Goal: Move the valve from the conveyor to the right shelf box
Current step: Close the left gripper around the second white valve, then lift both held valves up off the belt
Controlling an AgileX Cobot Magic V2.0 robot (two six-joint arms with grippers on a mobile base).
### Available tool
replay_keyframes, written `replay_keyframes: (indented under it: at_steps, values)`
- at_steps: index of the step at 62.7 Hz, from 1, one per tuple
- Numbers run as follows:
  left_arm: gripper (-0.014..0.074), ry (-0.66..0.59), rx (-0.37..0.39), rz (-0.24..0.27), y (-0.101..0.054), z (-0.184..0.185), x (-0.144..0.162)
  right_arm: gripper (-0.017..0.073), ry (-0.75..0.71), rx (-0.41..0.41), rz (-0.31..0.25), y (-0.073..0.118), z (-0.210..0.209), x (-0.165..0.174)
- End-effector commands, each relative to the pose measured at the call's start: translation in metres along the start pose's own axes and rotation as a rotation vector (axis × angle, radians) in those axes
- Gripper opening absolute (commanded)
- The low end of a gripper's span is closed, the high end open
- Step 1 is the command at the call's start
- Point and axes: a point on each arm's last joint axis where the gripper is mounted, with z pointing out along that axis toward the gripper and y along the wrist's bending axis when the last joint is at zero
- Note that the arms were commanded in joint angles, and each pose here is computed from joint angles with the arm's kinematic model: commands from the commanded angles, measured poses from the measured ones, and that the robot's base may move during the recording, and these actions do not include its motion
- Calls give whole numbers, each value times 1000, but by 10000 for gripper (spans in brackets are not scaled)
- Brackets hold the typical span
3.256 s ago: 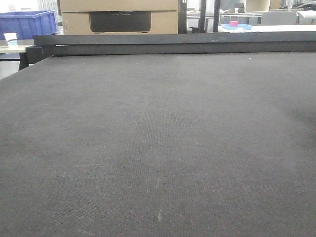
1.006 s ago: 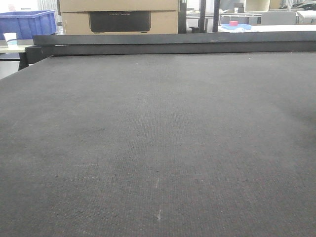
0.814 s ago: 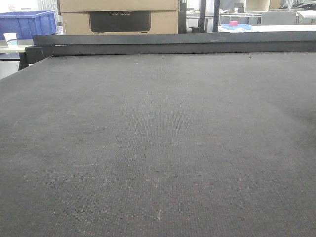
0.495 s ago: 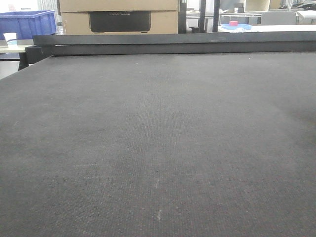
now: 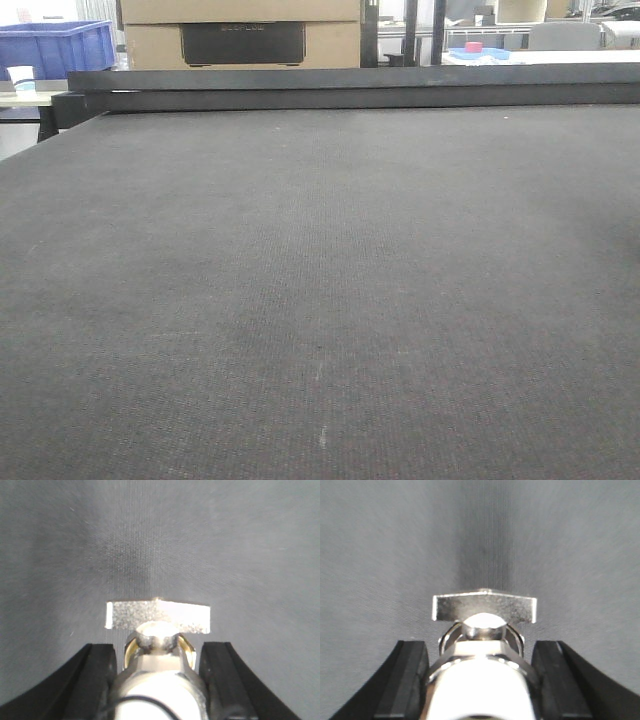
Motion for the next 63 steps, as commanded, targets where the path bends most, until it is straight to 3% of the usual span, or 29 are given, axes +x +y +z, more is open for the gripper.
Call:
replay_keyframes:
  at_steps: [1,28,63]
  values:
    - [-111,-88,6,-1,-1,-28,9,-165,-98,6,-7,1,-23,4]
    - [-111,-337,0,-2,-2,-92,45,-165,-333,6,-30,8,-83,34]
    - [-111,-361,-1,-2,-2,-98,50,-165,-362,6,-32,8,-88,36]
